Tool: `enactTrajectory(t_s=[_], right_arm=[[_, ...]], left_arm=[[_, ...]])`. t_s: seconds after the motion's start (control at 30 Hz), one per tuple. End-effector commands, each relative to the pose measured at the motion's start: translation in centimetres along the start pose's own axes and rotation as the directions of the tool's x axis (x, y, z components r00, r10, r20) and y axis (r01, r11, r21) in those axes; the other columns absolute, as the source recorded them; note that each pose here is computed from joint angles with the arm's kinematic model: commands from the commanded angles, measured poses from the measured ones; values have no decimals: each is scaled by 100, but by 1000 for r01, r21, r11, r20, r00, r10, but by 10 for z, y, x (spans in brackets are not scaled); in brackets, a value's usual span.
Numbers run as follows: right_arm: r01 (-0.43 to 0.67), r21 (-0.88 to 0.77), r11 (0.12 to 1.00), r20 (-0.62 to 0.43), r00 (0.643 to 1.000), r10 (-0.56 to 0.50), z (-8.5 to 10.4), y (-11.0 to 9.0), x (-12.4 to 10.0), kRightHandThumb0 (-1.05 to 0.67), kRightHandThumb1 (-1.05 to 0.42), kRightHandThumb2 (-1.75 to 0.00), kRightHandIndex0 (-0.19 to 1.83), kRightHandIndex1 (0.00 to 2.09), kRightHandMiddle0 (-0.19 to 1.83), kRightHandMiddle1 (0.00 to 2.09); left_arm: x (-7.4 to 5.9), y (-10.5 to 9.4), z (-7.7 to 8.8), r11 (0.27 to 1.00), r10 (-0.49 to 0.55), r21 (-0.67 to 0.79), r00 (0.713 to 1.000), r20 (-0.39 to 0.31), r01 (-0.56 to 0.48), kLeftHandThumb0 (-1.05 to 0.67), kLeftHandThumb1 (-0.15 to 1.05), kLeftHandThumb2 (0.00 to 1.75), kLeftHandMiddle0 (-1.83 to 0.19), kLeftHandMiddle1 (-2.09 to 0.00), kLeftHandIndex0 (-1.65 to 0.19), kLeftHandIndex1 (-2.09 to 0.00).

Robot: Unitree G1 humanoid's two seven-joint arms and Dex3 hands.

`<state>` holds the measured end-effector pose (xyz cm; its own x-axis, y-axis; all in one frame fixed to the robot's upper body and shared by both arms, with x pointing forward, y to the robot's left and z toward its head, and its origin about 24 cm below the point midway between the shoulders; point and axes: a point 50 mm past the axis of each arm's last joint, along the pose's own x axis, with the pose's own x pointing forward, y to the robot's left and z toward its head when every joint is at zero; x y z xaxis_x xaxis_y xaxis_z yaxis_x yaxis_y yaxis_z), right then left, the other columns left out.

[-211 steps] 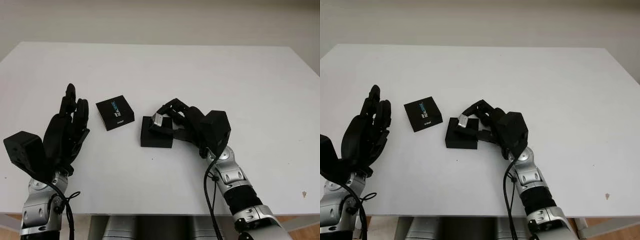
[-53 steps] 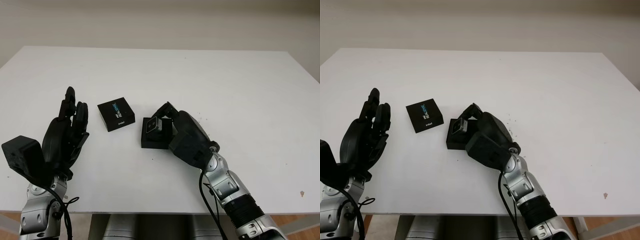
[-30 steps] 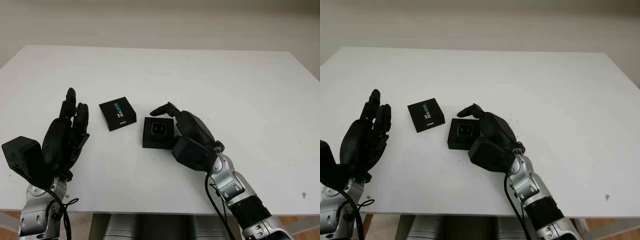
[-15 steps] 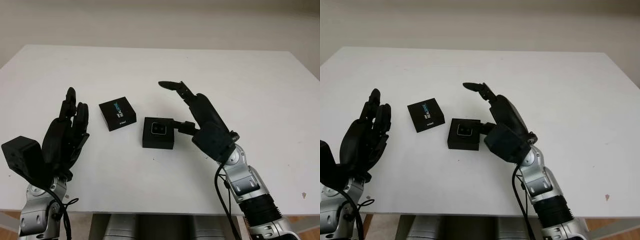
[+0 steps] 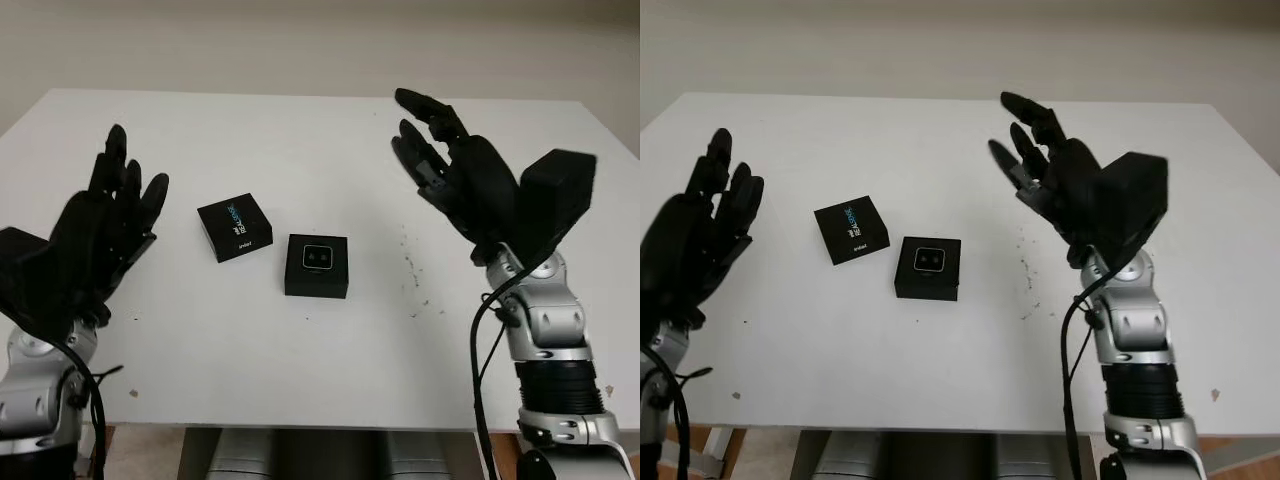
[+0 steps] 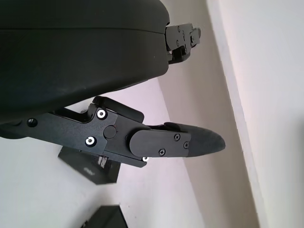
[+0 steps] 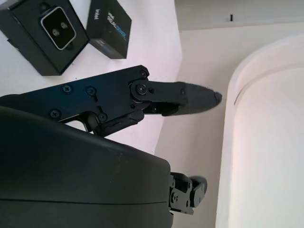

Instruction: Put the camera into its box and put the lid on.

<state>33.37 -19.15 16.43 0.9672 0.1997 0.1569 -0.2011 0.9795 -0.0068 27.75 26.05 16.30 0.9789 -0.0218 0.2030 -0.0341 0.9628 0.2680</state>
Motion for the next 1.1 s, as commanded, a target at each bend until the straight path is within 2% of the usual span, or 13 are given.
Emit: enactTrajectory(t_s=[0.0, 0.13, 0.37, 0.47, 0.63, 0.7, 0.9, 1.07], right_arm=[[21, 39, 999, 18, 1000, -21, 14, -6, 3, -69, -105, -58, -15, 1, -18, 13], [38, 35, 999, 2, 999, -38, 19, -12, 4, -69, -105, -61, -16, 1, -17, 11], [86, 98, 991, 19, 996, -88, 26, -19, 5, -70, -105, -67, -14, 4, -11, 12], [99, 154, 983, 15, 995, -102, 29, -20, 6, -70, -105, -67, -12, 5, -9, 12], [102, 195, 975, 4, 994, -105, 29, -18, 7, -70, -105, -69, -12, 5, -10, 12], [100, 189, 977, 5, 995, -103, 27, -17, 7, -71, -105, -69, -12, 5, -11, 11], [96, 201, 975, -1, 995, -98, 26, -16, 5, -71, -105, -70, -13, 5, -11, 11], [92, 190, 977, -6, 996, -92, 24, -16, 4, -71, -105, -69, -13, 5, -11, 10]], left_arm=[[10, 6, 12, 999, -8, 42, 1000, 21, 8, -70, 105, 21, 9, -7, 9, -7], [27, 12, 24, 991, -31, 128, 999, 35, 27, -74, 103, 10, 8, -6, 8, -7], [53, 7, 34, 951, -113, 288, 994, 2, 108, -69, 101, 6, 5, -6, 7, -7], [60, 4, 34, 938, -138, 319, 990, -9, 134, -64, 101, 6, 1, -7, 4, -8], [72, -6, 27, 893, -146, 423, 988, -55, 155, -58, 102, 6, -25, -11, -14, -15], [75, -11, 24, 870, -152, 465, 987, -59, 162, -55, 101, 5, -28, -11, -17, -16], [80, -21, 15, 776, -236, 563, 959, -160, 285, -67, 97, 4, -10, -1, -4, -7], [82, -27, 7, 702, -292, 594, 920, -262, 392, -79, 95, 5, 7, -1, 8, -2]])
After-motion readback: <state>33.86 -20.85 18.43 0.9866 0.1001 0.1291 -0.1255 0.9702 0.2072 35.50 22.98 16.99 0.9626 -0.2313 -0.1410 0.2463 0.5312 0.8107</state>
